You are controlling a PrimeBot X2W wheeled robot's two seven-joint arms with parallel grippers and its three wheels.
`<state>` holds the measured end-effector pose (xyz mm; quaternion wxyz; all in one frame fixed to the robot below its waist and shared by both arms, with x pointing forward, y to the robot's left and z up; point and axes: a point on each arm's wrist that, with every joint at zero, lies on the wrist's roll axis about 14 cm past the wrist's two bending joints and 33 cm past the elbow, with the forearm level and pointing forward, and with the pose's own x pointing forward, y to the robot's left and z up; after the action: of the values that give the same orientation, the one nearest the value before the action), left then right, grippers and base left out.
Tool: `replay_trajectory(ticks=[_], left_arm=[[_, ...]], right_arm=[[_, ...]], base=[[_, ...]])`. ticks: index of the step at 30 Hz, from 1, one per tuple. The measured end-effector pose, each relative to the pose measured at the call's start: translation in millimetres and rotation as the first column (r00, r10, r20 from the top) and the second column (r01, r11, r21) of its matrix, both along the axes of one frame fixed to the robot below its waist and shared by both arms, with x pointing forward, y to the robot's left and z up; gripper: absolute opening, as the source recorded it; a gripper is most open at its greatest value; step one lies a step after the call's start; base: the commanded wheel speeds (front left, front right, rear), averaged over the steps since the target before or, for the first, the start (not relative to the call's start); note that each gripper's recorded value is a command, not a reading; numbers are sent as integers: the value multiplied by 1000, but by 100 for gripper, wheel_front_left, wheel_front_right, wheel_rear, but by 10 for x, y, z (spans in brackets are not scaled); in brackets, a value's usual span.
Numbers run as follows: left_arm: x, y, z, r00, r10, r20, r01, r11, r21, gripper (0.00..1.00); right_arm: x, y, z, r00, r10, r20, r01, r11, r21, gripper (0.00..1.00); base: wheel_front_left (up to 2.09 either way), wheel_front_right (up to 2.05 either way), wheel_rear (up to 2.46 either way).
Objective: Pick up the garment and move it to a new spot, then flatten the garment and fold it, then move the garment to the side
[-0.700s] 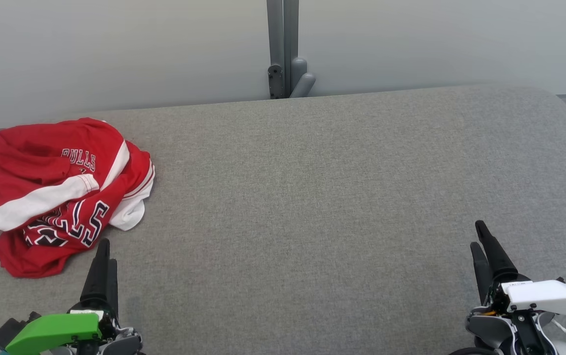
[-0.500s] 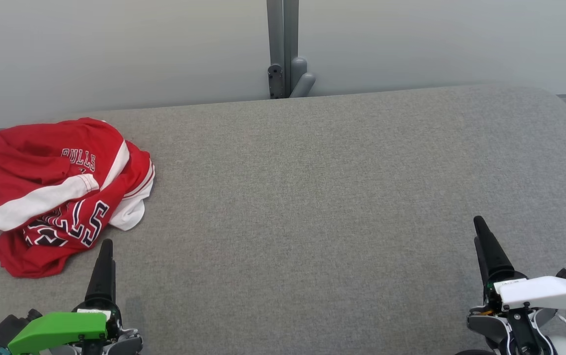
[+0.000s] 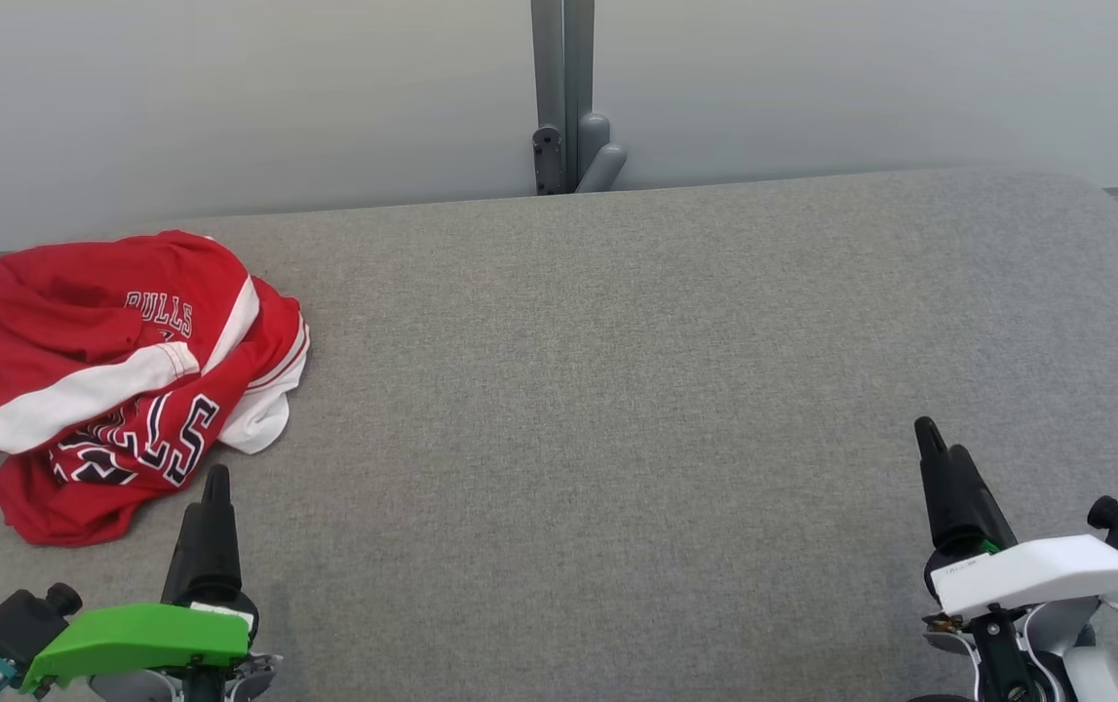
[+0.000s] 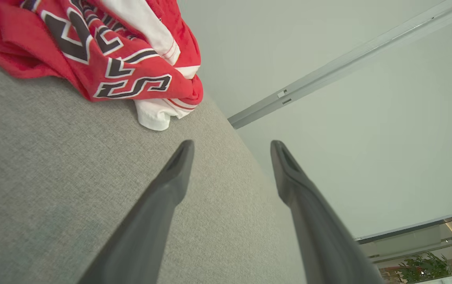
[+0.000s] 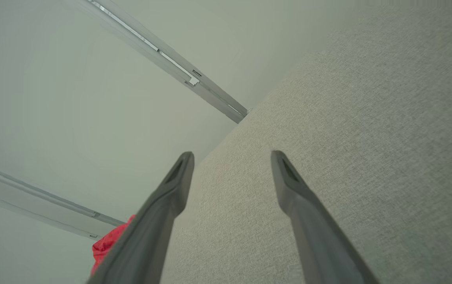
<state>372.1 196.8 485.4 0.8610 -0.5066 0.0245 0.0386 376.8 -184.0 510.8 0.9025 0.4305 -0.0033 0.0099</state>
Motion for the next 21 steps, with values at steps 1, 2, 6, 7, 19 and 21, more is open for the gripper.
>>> replay_trajectory(ticks=[1,2,6,7,19,21], left_arm=[[0,3,7,1000,0,2,0,1000,21,100],[-1,5,8,1000,-1,1,1,999,49,100],[-8,-6,20,1000,-10,4,10,990,142,100],[-9,-13,17,1000,-14,3,13,986,167,100],[-41,-66,24,999,-51,8,45,926,375,100],[-57,-80,9,998,-60,3,54,914,401,100]], right_arm=[[-2,5,1,1000,2,1,-2,1000,-25,100],[-3,9,2,1000,3,2,-3,999,-47,100],[-6,55,-3,1000,15,5,-14,992,-127,100],[-7,69,-9,1000,19,5,-18,989,-147,100],[-4,138,-13,999,52,17,-43,939,-340,100],[-5,145,-5,998,55,22,-44,930,-364,100]], base=[[0,0,0],[0,0,0],[0,0,0],[0,0,0],[0,0,0],[0,0,0]])
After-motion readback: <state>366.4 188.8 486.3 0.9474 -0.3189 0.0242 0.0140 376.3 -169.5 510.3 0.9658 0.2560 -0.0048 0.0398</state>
